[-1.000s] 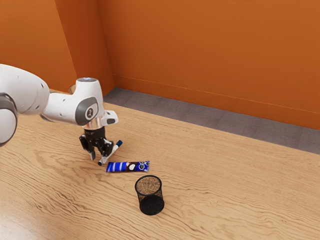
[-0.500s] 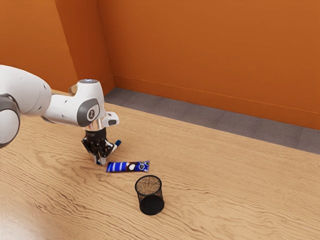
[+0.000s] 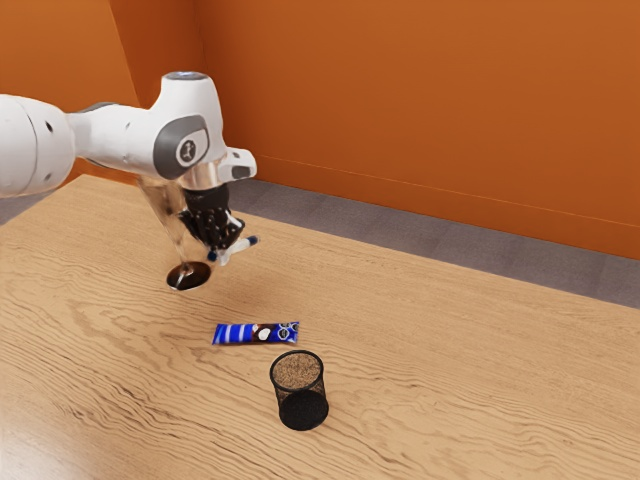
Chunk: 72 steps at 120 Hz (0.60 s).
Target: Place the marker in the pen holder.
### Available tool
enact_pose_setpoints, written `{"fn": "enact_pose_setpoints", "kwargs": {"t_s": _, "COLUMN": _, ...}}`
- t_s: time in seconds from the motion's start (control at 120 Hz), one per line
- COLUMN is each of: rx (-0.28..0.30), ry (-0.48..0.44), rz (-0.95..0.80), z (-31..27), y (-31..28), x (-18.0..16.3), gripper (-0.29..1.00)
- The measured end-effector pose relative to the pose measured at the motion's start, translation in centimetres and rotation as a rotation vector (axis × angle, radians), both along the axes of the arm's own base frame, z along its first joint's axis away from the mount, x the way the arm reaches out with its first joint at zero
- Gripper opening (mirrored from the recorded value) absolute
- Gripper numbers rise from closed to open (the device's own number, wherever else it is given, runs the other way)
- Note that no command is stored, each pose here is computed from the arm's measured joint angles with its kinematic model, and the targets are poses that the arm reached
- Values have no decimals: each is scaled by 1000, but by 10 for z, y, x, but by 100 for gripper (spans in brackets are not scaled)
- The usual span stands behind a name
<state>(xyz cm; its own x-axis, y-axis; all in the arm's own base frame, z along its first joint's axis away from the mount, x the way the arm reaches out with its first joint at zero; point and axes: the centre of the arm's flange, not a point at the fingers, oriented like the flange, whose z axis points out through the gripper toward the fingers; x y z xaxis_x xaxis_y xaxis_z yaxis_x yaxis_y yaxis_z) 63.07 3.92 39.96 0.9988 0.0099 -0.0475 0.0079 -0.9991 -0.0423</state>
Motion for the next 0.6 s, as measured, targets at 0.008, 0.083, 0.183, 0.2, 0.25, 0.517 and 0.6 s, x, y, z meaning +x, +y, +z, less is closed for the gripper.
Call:
{"fn": "enact_pose_setpoints", "kwargs": {"t_s": 0.008, "rx": 0, "ry": 5, "rz": -2, "z": 1, "y": -2, "x": 0, "gripper": -8}}
{"fn": "enact_pose_setpoints", "kwargs": {"t_s": 0.083, "rx": -2, "ry": 55, "rz": -14, "z": 9, "y": -11, "x": -8, "gripper": -8}}
{"fn": "enact_pose_setpoints", "kwargs": {"t_s": 0.183, "rx": -4, "ry": 127, "rz": -33, "z": 34, "y": -26, "x": -19, "gripper": -8}}
{"fn": "enact_pose_setpoints", "kwargs": {"t_s": 0.2, "rx": -4, "ry": 141, "rz": -39, "z": 37, "y": -30, "x": -21, "gripper": -8}}
{"fn": "enact_pose_setpoints", "kwargs": {"t_s": 0.25, "rx": -6, "ry": 191, "rz": -56, "z": 43, "y": -42, "x": -27, "gripper": -8}}
{"fn": "enact_pose_setpoints", "kwargs": {"t_s": 0.517, "rx": 24, "ry": 412, "rz": -219, "z": 67, "y": -152, "x": -75, "gripper": -7}}
{"fn": "enact_pose_setpoints", "kwargs": {"t_s": 0.6, "rx": 35, "ry": 462, "rz": -253, "z": 64, "y": -176, "x": -88, "gripper": -7}}
